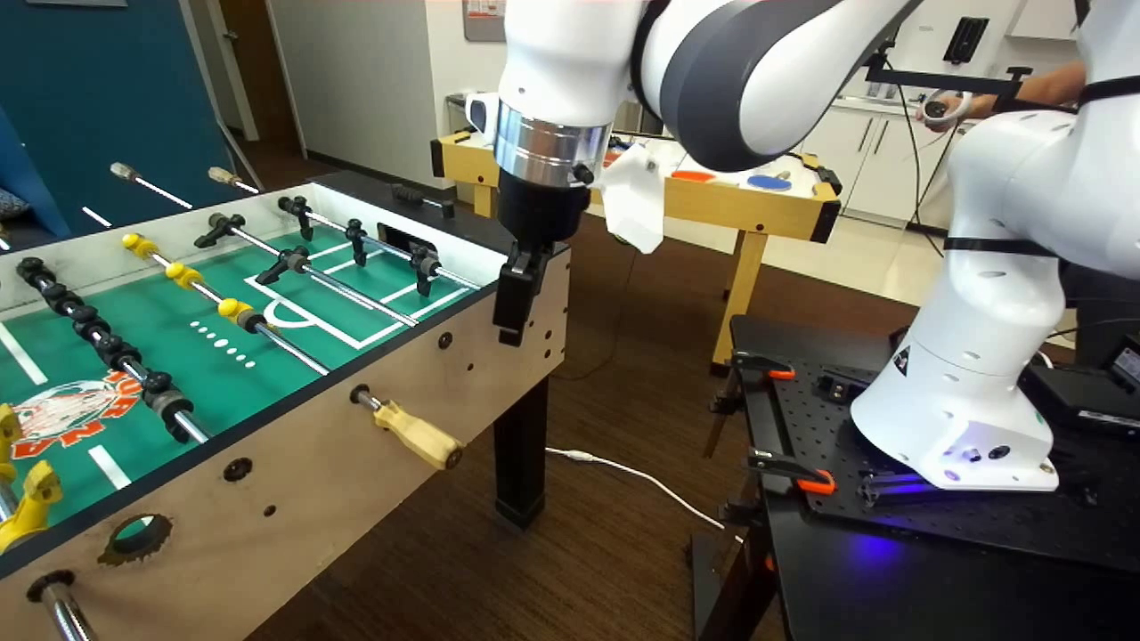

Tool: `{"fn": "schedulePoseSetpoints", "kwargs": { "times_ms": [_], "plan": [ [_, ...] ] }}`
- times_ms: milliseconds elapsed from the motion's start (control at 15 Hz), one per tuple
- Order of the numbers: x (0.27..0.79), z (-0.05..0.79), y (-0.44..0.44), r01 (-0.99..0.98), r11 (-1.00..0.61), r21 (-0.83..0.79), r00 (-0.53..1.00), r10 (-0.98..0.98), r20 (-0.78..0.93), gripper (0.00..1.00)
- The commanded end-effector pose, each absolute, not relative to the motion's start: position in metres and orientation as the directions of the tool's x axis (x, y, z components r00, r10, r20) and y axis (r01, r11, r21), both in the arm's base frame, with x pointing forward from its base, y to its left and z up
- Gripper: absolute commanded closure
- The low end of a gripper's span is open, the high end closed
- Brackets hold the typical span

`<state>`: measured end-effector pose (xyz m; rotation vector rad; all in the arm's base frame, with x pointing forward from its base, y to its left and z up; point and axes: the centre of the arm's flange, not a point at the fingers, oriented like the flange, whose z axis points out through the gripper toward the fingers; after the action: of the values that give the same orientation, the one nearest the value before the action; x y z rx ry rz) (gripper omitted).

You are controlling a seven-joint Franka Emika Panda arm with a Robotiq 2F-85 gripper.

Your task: Rotate the lest yellow rod

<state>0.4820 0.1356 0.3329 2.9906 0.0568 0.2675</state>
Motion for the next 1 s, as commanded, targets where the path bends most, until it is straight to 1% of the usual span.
{"fn": "schedulePoseSetpoints", "kwargs": {
  "times_ms": [0,267,533,733,933],
  "plan": [
    [0.483,0.327,0.145,0.048,-0.984,0.174,0.986,0.075,0.149,0.0],
    [0.472,0.293,0.186,0.142,-0.923,0.357,0.984,0.172,0.054,0.0],
    [0.458,0.254,0.226,0.227,-0.839,0.495,0.967,0.254,-0.013,0.0],
    [0.451,0.221,0.249,0.322,-0.758,0.567,0.928,0.371,-0.03,0.0],
    [0.446,0.185,0.263,0.436,-0.639,0.634,0.852,0.52,-0.061,0.0]
  ]
}}
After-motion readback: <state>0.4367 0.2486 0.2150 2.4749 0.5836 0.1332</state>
